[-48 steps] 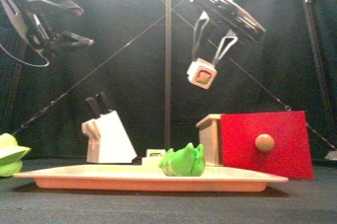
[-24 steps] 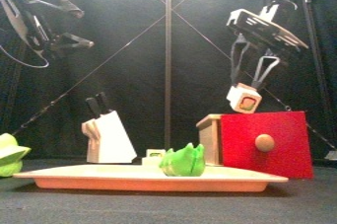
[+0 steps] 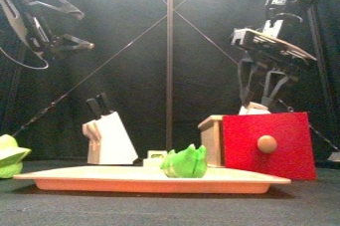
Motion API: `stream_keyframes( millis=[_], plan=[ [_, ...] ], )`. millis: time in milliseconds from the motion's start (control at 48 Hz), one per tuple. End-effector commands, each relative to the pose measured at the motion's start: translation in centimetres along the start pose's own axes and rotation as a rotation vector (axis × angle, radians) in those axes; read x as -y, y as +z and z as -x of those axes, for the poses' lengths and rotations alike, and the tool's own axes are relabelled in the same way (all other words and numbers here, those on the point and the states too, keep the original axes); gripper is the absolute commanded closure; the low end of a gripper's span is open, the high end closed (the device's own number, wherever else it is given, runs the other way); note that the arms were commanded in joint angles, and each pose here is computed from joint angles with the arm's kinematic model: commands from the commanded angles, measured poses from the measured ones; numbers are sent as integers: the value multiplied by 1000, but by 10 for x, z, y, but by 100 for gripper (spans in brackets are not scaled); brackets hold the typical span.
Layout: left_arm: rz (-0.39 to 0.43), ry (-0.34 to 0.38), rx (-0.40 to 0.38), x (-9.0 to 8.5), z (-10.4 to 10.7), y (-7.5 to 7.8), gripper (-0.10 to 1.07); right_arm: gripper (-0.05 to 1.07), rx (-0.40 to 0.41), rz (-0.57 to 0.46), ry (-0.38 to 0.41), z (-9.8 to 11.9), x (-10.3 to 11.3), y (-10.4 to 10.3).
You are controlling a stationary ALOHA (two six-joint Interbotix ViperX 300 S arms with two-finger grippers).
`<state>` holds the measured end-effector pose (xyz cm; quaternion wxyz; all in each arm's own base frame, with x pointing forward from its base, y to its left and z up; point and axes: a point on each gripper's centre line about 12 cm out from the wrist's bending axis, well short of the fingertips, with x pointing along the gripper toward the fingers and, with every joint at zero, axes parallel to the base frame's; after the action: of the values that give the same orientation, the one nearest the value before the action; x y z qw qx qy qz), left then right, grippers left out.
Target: Put sushi piece in drawer
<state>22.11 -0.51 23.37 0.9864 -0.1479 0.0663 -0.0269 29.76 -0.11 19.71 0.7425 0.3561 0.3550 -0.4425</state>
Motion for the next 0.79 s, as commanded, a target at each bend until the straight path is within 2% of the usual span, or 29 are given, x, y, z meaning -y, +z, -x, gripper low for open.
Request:
stream_keyframes(
  millis=[0, 375, 771],
  plan=[
    [-1, 0, 14, 0, -1, 5, 3, 27, 1, -5, 16, 4, -4, 2],
    [0, 5, 14, -1, -1, 4, 3, 13, -37, -28, 3, 2, -5, -3],
    [1, 7, 15, -2, -1, 5, 3, 12, -50, -37, 6, 3, -10, -3]
  ],
)
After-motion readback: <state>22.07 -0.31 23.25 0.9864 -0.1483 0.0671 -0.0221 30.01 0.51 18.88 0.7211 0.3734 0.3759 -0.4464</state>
